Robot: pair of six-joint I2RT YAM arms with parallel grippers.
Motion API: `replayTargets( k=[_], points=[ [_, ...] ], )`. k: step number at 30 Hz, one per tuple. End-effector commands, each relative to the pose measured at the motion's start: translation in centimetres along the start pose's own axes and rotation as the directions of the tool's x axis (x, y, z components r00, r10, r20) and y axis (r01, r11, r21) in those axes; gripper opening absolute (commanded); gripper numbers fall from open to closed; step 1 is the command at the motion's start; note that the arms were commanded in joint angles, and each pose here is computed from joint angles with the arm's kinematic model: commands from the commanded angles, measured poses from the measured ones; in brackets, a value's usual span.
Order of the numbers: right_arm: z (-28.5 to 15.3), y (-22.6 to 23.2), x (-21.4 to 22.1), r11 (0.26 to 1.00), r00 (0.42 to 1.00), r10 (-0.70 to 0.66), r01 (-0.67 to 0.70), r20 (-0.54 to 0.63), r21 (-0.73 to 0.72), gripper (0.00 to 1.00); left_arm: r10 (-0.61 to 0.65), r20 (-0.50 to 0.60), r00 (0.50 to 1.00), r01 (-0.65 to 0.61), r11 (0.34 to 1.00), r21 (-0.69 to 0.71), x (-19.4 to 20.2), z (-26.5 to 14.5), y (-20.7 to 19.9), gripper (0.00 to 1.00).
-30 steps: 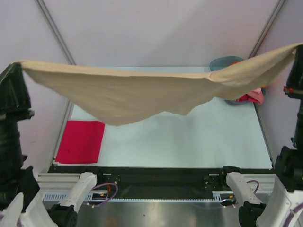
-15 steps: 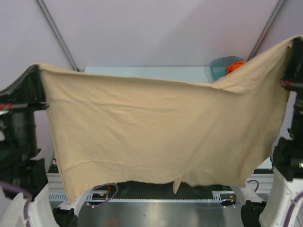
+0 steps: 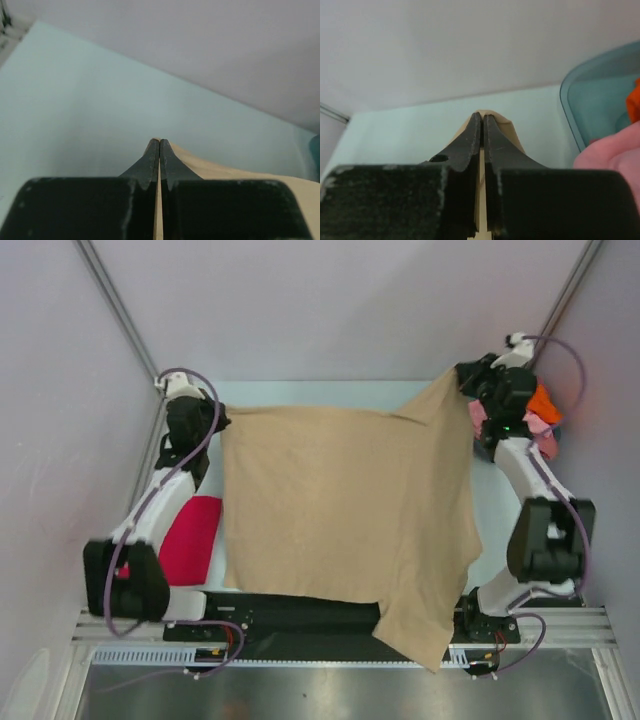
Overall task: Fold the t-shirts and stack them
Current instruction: Fold the tshirt
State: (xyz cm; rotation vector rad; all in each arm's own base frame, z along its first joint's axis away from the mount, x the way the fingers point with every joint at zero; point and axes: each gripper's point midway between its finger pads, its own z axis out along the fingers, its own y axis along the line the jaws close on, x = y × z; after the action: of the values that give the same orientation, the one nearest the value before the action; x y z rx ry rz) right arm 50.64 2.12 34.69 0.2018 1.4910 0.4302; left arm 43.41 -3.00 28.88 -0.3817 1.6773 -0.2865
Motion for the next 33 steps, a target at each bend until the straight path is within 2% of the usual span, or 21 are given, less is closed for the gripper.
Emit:
replayTargets(
  k=[1, 2, 3, 4, 5, 6, 7, 8, 10, 13, 16, 19, 27, 33],
  points=[
    [3.6, 2.4, -1.2, 0.982, 0.985, -0.084, 0.107, 0.148, -0.156, 0.0, -0.063, 0.055, 0.996, 0.063, 0.998, 0.014, 1.7, 6.2, 0.9, 0.0],
    [6.1, 0.7, 2.8, 0.984, 0.992, -0.085, 0.098, 0.089, -0.152, 0.0, -0.064, 0.046, 0.997, 0.064, 0.998, 0.022, 2.3, 8.2, 0.8, 0.0],
    [7.3, 0.2, 4.3, 0.981, 0.993, -0.093, 0.103, 0.065, -0.162, 0.0, -0.062, -0.025, 0.998, 0.062, 0.998, -0.006, 6.1, 11.1, 2.2, 0.0],
    [8.6, 0.9, 3.9, 0.973, 0.993, -0.092, 0.106, 0.077, -0.203, 0.0, -0.064, -0.013, 0.998, 0.064, 0.996, 0.054, 5.2, 13.2, 1.2, 0.0],
    [10.0, -0.5, 7.4, 0.977, 0.996, -0.083, 0.085, 0.02, -0.198, 0.0, -0.054, -0.034, 0.998, 0.056, 0.996, 0.069, 6.0, 14.8, 1.1, 0.0],
    [10.7, -0.8, 8.2, 0.977, 0.997, -0.077, 0.077, 0.008, -0.199, 0.0, -0.055, -0.05, 0.997, 0.058, 0.997, 0.06, 6.6, 16.2, 1.5, 0.0],
    [11.7, -0.6, 8.0, 0.974, 0.997, -0.082, 0.083, 0.017, -0.211, 0.0, -0.057, -0.134, 0.989, 0.059, 0.998, 0.008, 10.5, 18.1, 3.5, 0.0],
    [12.3, -1.3, 10.0, 0.977, 0.996, -0.079, 0.072, -0.028, -0.202, 0.0, -0.07, -0.113, 0.991, 0.075, 0.997, 0.034, 9.1, 19.4, 2.7, 0.0],
    [12.9, -1.6, 10.7, 0.976, 0.995, -0.089, 0.078, -0.044, -0.204, 0.0, -0.09, -0.123, 0.988, 0.096, 0.994, 0.047, 10.0, 20.8, 3.3, 0.0],
    [13.0, -2.3, 12.7, 0.98, 0.992, -0.081, 0.061, -0.098, -0.188, 0.0, -0.105, -0.132, 0.986, 0.112, 0.993, 0.041, 10.6, 21.0, 3.5, 0.0],
    [12.8, -2.6, 13.6, 0.981, 0.99, -0.068, 0.044, -0.125, -0.189, 0.0, -0.127, -0.114, 0.985, 0.125, 0.992, -0.021, 10.3, 20.6, 6.2, 0.0],
    [12.5, -2.8, 14.4, 0.984, 0.984, -0.054, 0.024, -0.17, -0.174, 0.0, -0.136, -0.127, 0.983, 0.137, 0.991, 0.003, 10.4, 20.6, 6.2, 0.0],
    [9.7, -4.1, 13.8, 1.0, 0.967, -0.003, -0.001, -0.255, -0.017, 0.0, -0.176, -0.248, 0.953, 0.188, 0.982, 0.024, 12.2, 20.5, 5.9, 0.0],
    [6.1, -4.7, 12.7, 0.998, 0.959, 0.068, -0.061, -0.276, 0.035, 0.0, -0.209, -0.338, 0.918, 0.236, 0.971, 0.04, 13.4, 19.5, 4.9, 0.0]
  ],
)
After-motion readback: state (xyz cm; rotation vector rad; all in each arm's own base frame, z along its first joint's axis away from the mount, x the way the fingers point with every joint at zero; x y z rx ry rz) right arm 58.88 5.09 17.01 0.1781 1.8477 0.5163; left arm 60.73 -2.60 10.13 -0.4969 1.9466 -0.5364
